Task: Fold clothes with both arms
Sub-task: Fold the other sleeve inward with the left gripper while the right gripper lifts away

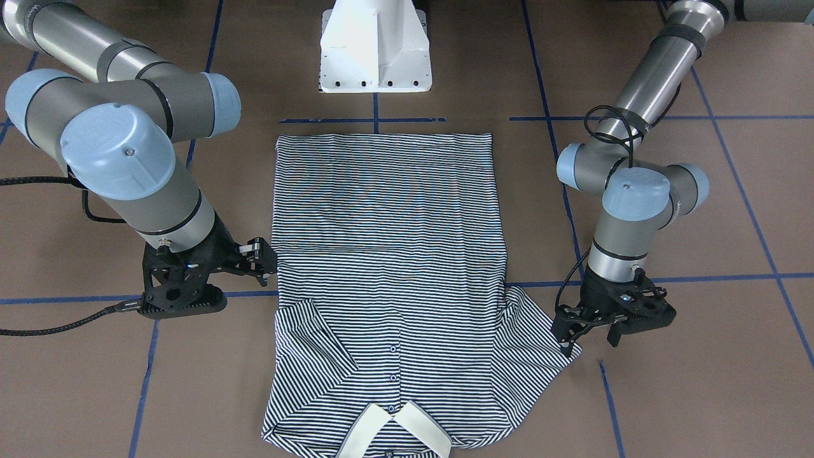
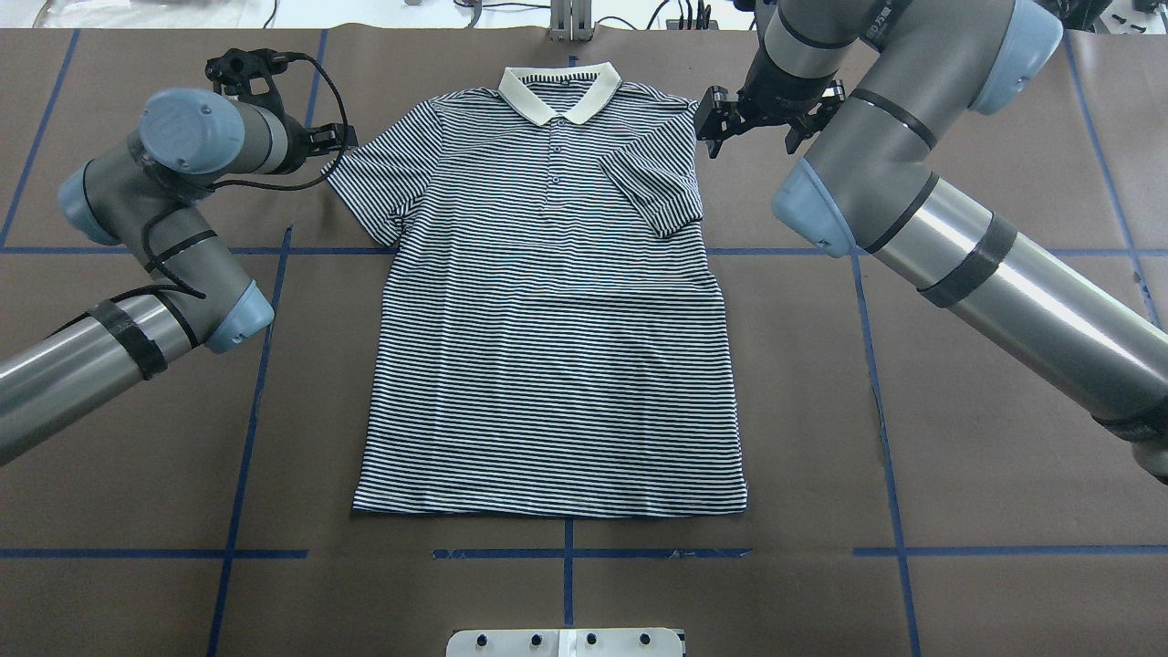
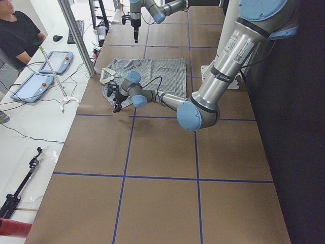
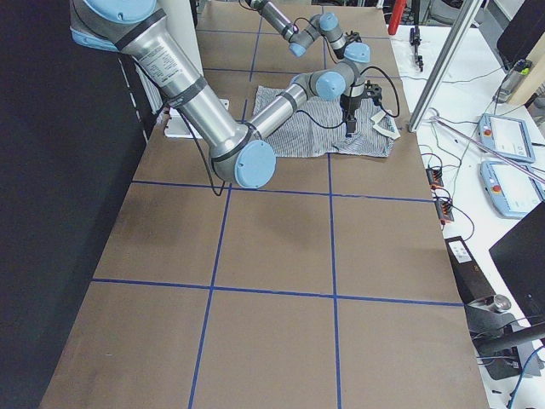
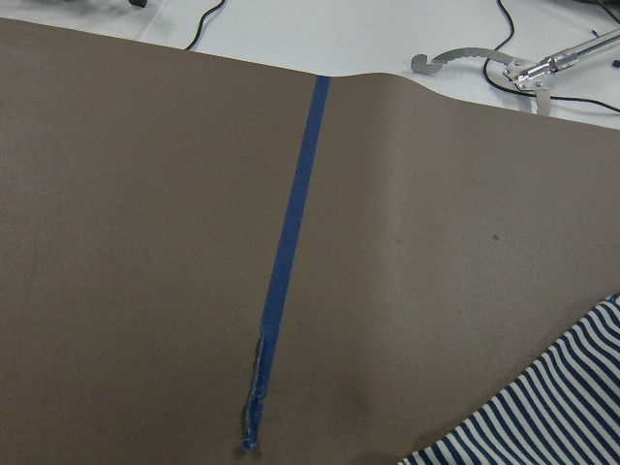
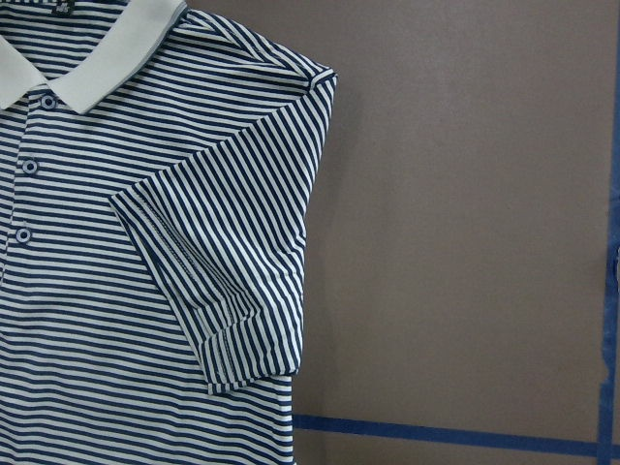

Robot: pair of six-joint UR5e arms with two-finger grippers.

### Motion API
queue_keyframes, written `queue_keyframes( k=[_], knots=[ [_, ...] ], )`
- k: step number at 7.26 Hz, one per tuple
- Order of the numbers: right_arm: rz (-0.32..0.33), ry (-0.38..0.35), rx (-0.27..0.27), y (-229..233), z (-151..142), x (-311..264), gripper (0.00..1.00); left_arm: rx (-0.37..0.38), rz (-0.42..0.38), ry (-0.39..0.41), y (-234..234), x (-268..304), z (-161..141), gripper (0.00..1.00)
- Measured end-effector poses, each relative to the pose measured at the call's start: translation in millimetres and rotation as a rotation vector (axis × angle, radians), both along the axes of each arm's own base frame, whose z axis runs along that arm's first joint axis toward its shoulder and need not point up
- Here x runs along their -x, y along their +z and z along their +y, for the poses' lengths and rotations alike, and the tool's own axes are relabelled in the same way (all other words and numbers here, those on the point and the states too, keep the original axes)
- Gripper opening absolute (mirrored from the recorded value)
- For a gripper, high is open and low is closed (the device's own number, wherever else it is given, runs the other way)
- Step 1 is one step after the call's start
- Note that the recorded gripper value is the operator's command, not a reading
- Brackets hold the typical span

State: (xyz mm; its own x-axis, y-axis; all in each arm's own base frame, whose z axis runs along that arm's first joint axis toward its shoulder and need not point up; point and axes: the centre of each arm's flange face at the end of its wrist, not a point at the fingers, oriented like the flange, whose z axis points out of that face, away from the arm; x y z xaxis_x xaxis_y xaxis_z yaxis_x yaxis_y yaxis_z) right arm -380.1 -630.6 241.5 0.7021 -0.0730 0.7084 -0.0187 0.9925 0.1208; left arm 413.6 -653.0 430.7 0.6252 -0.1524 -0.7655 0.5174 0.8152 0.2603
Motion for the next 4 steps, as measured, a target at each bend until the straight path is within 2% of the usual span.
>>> queue_keyframes(
  k=[2, 3, 4],
  knots=[
    [0.005, 0.001, 0.004, 4.4, -0.1, 0.9, 1.0, -0.007, -0.028, -0.004, 4.1, -23.9, 3.3, 0.98],
    [0.008, 0.001, 0.006, 6.6, -0.2, 1.3, 1.0, -0.009, -0.04, -0.009, 4.7, -31.6, 1.7, 0.84],
    [0.008, 0.001, 0.005, 7.6, -0.3, 1.5, 1.0, -0.01, -0.046, -0.011, 4.9, -34.7, 0.8, 0.66]
  ],
)
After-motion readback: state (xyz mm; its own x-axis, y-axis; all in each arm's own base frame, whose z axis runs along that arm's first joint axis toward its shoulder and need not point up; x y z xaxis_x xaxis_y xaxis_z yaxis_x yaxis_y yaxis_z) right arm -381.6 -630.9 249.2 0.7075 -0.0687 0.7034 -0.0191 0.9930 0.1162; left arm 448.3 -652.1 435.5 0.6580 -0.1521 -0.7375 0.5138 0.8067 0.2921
